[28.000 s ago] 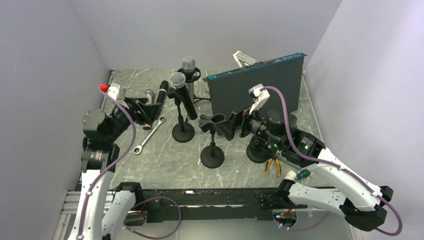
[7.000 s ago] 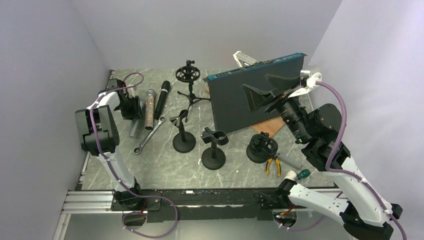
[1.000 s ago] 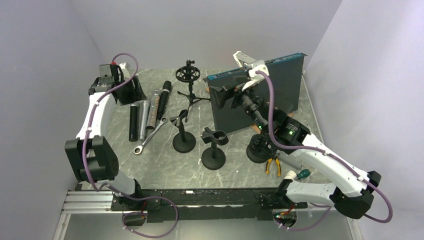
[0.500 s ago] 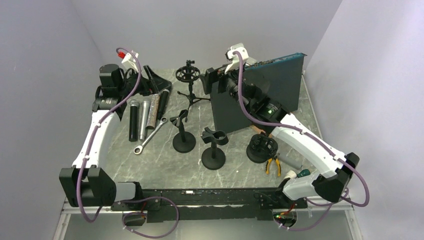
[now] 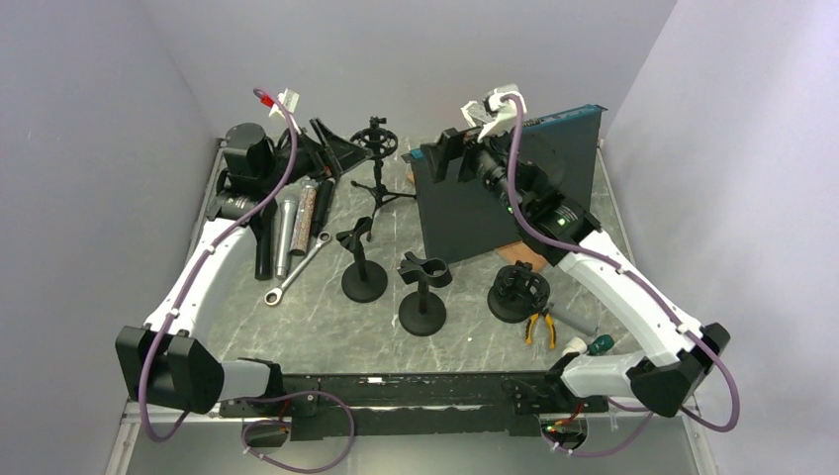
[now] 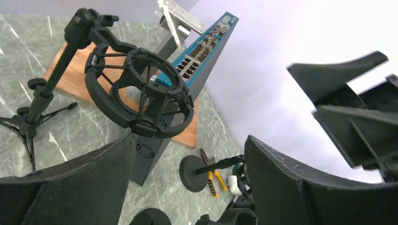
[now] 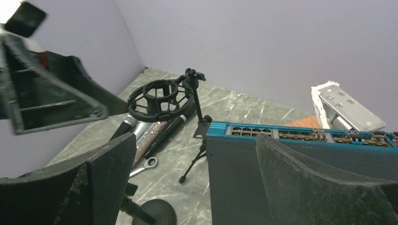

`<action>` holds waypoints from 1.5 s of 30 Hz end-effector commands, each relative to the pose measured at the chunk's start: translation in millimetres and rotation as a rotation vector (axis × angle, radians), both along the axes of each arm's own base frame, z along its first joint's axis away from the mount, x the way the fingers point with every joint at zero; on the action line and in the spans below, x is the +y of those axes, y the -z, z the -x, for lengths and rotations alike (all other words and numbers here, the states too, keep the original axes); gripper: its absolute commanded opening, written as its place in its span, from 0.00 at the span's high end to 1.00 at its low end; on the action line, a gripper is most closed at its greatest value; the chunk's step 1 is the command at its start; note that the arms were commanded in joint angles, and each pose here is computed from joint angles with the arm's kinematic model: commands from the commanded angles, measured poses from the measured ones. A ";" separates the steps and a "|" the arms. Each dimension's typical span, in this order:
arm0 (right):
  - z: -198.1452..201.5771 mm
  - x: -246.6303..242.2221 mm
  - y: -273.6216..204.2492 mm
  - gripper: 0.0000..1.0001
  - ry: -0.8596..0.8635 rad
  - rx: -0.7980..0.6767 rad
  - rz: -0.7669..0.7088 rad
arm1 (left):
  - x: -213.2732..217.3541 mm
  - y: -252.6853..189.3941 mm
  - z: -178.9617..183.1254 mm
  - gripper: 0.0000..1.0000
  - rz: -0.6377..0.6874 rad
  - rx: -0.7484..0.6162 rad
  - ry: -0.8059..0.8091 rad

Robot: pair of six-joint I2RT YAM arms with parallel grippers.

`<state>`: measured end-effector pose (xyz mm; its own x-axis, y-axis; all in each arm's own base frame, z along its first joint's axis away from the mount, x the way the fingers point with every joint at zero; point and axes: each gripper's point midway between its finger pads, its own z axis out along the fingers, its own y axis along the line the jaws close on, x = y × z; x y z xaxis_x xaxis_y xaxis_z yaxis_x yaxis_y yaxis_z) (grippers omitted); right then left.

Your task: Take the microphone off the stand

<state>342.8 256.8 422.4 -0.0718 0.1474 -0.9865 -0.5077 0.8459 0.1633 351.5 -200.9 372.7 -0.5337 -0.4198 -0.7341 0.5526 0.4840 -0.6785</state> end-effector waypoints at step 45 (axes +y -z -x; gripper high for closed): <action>2.6 12.2 18.9 0.00 -0.137 0.041 -0.026 | 2.1 -11.7 8.3 1.00 0.188 0.208 0.085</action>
<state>341.5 255.8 375.9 -0.1622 0.1273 -0.9785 -0.5488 0.8125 0.1966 363.9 -198.8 334.9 -0.7410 -0.4910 -0.4581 0.3305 0.3272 -0.8853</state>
